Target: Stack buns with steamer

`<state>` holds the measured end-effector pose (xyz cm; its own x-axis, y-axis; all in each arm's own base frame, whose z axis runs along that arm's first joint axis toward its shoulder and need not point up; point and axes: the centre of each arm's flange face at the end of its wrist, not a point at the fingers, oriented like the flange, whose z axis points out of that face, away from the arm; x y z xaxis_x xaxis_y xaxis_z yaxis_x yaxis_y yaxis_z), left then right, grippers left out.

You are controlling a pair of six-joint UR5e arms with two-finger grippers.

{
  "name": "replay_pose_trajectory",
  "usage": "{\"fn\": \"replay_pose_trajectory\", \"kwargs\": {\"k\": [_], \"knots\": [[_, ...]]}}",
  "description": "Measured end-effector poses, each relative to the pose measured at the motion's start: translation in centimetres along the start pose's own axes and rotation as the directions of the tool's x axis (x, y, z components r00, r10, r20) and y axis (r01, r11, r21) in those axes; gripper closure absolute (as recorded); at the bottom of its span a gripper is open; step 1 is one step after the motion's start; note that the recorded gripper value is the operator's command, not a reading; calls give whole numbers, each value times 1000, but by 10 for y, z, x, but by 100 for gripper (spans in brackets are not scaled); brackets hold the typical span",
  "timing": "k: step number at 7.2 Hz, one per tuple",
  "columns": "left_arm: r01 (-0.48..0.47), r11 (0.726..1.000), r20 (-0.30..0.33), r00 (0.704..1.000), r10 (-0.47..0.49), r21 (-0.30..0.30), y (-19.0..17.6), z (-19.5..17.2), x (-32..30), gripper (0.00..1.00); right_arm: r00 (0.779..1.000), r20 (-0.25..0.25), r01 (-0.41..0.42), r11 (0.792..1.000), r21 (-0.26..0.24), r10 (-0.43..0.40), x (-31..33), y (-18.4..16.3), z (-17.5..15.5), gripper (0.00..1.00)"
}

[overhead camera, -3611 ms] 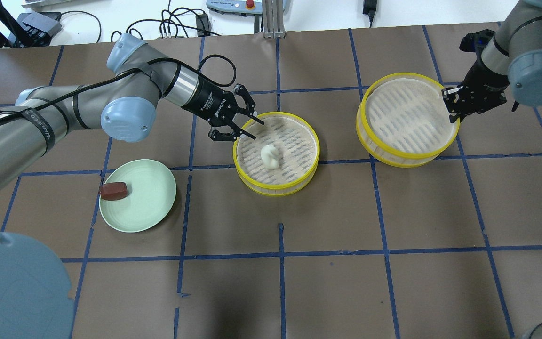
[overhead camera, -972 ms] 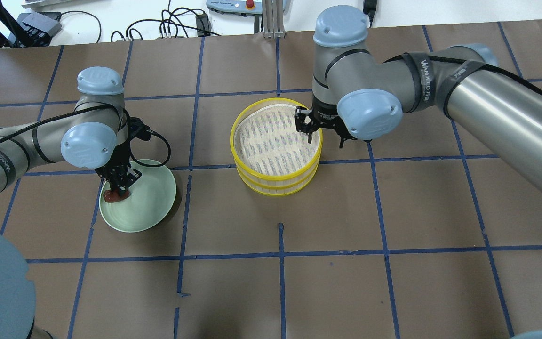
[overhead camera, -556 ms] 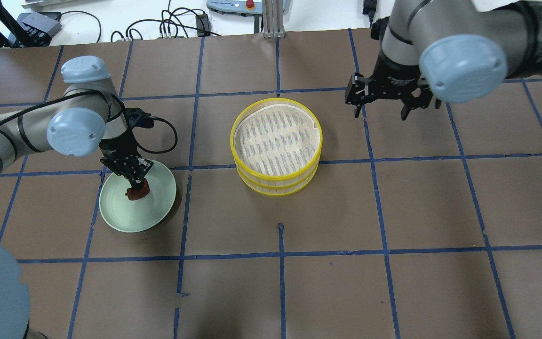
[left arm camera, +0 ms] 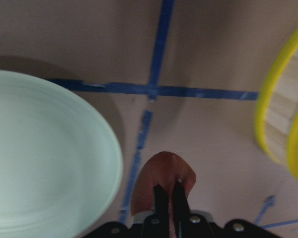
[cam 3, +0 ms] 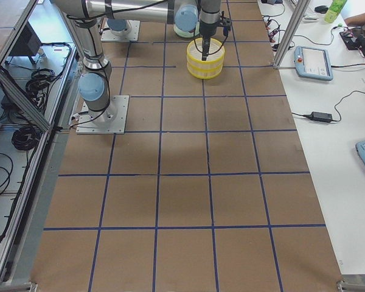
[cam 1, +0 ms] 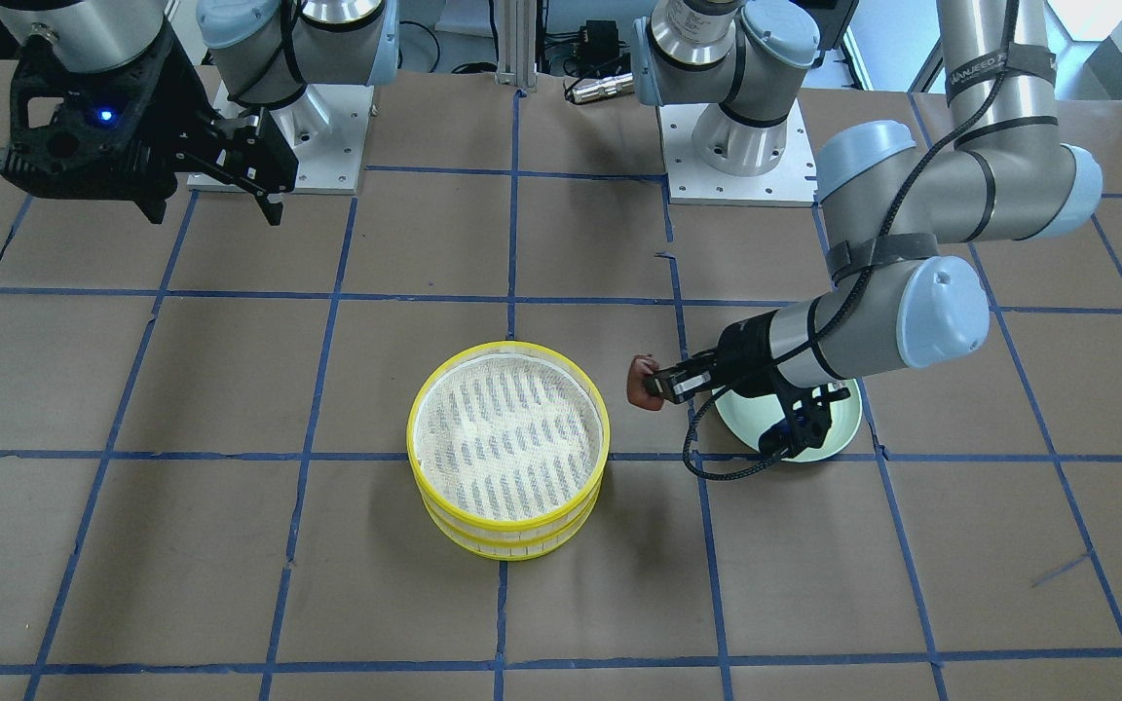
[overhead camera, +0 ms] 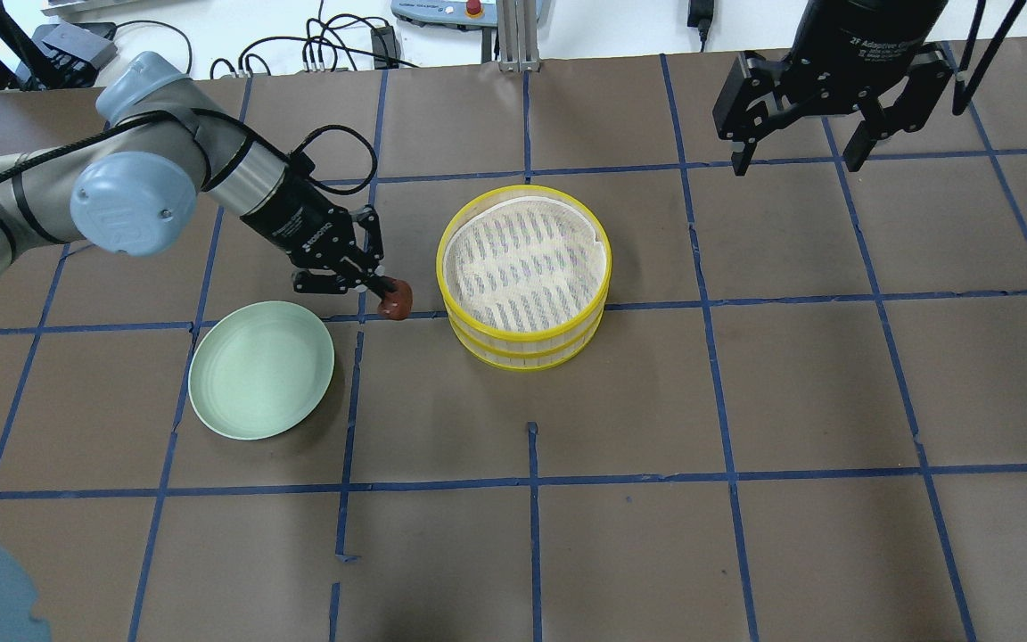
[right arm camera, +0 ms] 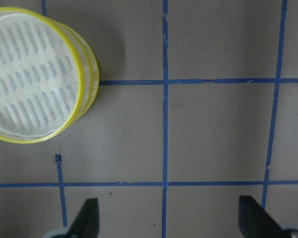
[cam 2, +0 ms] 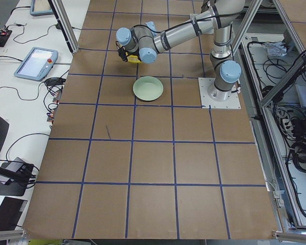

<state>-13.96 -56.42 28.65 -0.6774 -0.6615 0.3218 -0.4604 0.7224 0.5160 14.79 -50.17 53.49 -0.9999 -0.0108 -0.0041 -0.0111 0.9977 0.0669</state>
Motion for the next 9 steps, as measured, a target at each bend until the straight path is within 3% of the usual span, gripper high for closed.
{"fn": "replay_pose_trajectory", "kwargs": {"k": [1, 2, 4, 6, 7, 9], "knots": [[145, 988, -102, 983, -150, -55, 17, 3, 33, 64, 1000, -5, 11, 1000, -8, -11, -4, 2, 6, 1], [218, 970, -169, 958, -234, -106, 26, 2, 56, 2, 1000, -9, 16, 1000, -5, -16, -5, 1, 11, 1], [256, 956, -204, 938, -282, -143, 28, 5, 70, 0, 1000, -13, 17, 1000, 1, -17, -5, 0, 14, 0], [253, 957, -211, 937, -279, -143, 28, 4, 72, 0, 1000, -13, 21, 1000, 1, -21, -3, -1, 15, 0], [245, 962, -209, 941, -266, -122, 29, 0, 74, 0, 1000, -12, 23, 1000, 0, -23, -3, -1, 16, 0], [223, 975, -164, 962, -218, 13, 28, -20, 78, 0, 1000, -12, 23, 1000, 2, -23, -2, -1, 15, 0]]}}
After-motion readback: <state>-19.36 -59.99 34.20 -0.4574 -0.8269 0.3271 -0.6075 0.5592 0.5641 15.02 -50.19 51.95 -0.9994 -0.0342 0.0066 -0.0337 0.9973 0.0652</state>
